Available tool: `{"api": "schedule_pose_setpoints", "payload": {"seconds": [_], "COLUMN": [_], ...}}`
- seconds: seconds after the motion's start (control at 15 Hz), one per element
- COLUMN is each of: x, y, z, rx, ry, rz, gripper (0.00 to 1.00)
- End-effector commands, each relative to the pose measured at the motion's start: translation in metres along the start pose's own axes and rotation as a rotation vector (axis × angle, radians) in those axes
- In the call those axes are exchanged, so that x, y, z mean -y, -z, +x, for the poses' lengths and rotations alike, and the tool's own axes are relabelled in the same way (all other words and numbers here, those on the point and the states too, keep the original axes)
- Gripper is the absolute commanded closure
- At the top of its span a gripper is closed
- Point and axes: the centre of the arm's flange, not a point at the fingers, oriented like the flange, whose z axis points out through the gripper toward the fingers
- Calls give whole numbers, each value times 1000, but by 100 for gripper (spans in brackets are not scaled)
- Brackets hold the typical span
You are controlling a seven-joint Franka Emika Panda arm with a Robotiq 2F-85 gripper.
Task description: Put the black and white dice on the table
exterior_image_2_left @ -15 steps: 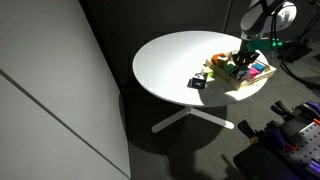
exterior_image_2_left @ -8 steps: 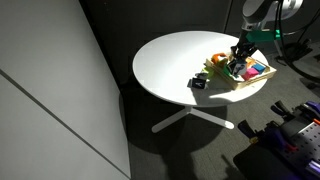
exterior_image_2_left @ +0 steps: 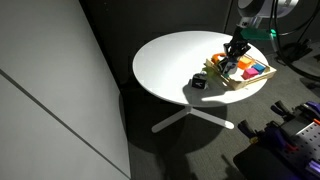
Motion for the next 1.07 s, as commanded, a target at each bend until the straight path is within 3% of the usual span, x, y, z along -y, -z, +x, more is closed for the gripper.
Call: {"api": "schedule_pose_setpoints", "payload": {"seconds": [0.0, 0.4, 0.47, 0.53, 1.0], "x": [17, 27, 27, 27, 19], "y": [-7, -40, -47, -52, -58], "z": [3, 8, 10, 11, 9], "rx": [-5, 1, 7, 12, 32], "ry": [31, 40, 40, 38, 35], "rz": [63, 54, 49, 46, 56], "gripper": [91, 91, 84, 62, 8]}}
